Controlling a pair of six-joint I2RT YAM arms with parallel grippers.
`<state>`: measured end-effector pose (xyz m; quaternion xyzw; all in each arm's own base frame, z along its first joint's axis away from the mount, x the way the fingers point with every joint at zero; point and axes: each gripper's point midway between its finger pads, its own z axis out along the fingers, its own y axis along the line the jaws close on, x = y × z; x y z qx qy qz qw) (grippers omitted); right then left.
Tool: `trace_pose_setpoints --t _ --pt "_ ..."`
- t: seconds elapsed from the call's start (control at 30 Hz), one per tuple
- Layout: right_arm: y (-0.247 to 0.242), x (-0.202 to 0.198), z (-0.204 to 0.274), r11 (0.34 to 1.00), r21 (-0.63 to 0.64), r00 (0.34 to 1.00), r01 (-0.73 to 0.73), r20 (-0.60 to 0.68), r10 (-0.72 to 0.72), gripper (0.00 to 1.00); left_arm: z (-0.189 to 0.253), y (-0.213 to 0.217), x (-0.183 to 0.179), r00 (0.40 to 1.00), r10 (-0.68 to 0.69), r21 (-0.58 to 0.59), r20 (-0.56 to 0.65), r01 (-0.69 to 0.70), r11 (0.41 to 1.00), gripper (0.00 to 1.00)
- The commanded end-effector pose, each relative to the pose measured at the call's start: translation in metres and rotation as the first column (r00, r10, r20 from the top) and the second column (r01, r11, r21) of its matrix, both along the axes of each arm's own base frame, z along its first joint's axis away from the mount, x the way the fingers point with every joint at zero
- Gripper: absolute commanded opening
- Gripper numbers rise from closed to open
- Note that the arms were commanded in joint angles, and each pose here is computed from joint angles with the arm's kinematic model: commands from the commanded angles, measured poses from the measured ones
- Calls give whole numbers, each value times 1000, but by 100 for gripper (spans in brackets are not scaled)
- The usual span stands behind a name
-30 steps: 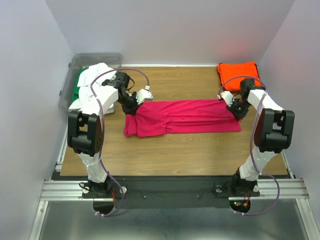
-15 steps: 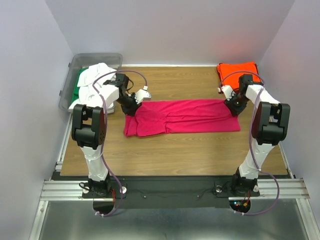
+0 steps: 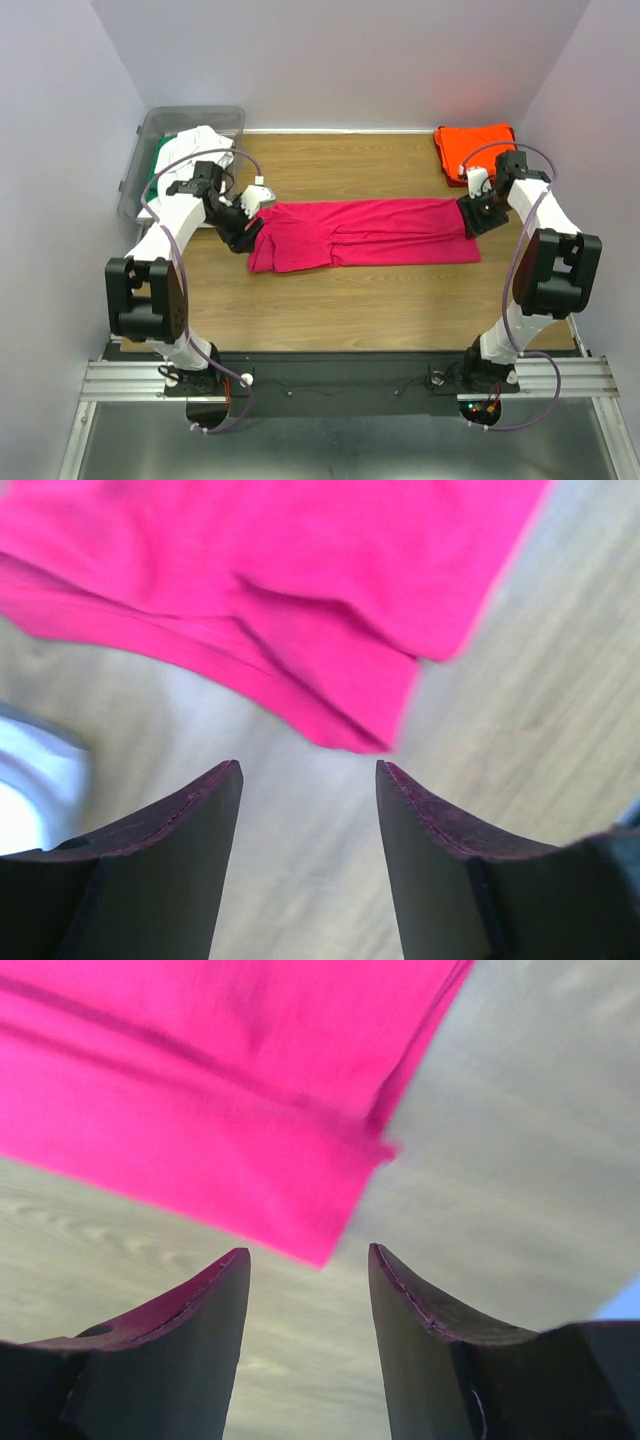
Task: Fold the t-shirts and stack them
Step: Fold the tshirt
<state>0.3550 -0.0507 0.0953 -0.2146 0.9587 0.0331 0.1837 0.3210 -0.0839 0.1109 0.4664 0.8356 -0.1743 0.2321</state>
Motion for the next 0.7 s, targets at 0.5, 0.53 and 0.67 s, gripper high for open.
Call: trace_pose_setpoints --t 0.5,0.53,0.67 --pt "-14 -45 -54 964 146 965 224 -174 -198 57 -53 -12 -44 989 17 -64 -150 -27 998 66" --pt "-13 -44 -58 962 153 964 225 -181 -197 56 -55 -12 -45 988 13 -63 -154 -23 998 65" --pt "-9 -41 -70 954 182 958 237 -209 -198 52 -59 -14 -51 982 1 -73 -187 -15 997 61"
